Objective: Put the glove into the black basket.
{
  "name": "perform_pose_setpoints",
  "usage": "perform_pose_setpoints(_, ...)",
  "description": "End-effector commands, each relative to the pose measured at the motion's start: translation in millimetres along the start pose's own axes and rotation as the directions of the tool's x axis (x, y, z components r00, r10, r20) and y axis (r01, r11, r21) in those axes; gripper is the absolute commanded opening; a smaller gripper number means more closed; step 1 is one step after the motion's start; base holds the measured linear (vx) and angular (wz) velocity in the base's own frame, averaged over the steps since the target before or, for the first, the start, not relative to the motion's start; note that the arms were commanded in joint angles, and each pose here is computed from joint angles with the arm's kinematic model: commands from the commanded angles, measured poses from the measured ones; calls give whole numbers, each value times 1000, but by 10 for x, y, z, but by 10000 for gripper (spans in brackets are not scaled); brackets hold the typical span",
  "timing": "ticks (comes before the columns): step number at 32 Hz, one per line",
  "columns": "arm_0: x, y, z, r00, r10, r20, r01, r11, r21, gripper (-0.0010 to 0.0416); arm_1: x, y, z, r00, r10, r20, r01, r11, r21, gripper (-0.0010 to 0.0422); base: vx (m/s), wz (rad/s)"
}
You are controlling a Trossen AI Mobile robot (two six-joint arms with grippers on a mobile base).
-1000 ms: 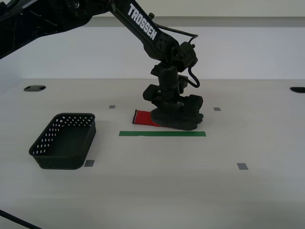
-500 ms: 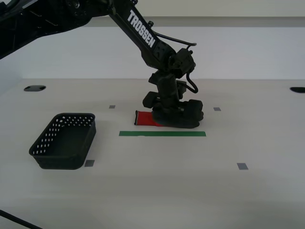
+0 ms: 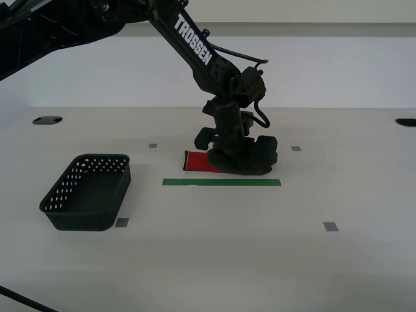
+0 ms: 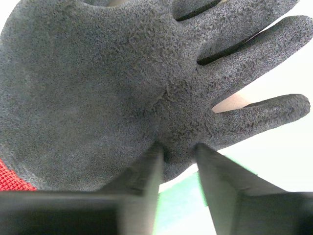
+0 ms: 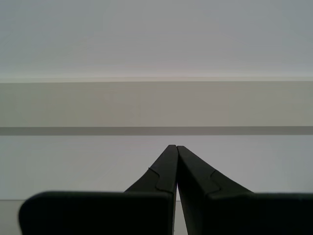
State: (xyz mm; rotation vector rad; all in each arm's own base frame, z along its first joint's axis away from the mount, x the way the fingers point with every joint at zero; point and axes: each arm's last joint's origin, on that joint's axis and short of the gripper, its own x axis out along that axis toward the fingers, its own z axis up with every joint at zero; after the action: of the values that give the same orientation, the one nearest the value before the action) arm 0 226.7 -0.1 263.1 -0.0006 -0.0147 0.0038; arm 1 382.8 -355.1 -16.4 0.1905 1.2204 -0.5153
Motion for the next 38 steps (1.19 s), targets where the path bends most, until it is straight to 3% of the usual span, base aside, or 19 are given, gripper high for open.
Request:
perform_pose_setpoints(1, 1, 2, 4, 1000, 0, 2, 0, 1000, 0, 1, -1, -4, -13, 1000, -1, -14, 1, 1000, 17, 2, 0, 0)
perform_pose_setpoints(8, 1, 1, 4, 1000, 0, 2, 0, 1000, 0, 1, -2, 6, -11, 1000, 1, -15, -1, 1000, 26, -1, 0, 0)
perform_pose_setpoints(14, 1, 2, 3, 1000, 0, 2, 0, 1000, 0, 1, -154, -48, 139, 1000, -5, -19, 8, 990, 138, -2, 0, 0)
perform_pose_setpoints(21, 1, 1, 2, 1000, 0, 0, 0, 1000, 0, 1, -391, -100, 283, 997, 2, -77, 19, 963, 270, -2, 0, 0)
perform_pose_setpoints(26, 1, 1, 3, 1000, 0, 1, 0, 1000, 0, 1, -522, -110, 302, 993, -6, -119, 42, 950, 309, -2, 0, 0)
perform_pose_setpoints(29, 1, 2, 3, 1000, 0, 1, 0, 1000, 0, 1, -730, -128, 353, 993, -7, -118, 49, 935, 352, -2, 0, 0)
perform_pose_setpoints(34, 1, 2, 4, 1000, 0, 2, 0, 1000, 0, 0, -987, -137, 409, 989, -53, -136, 99, 928, 360, -2, 0, 0)
perform_pose_setpoints(38, 1, 2, 3, 1000, 0, 1, 0, 1000, 0, 0, -1226, -98, 441, 987, -45, -157, 103, 919, 380, -2, 0, 0)
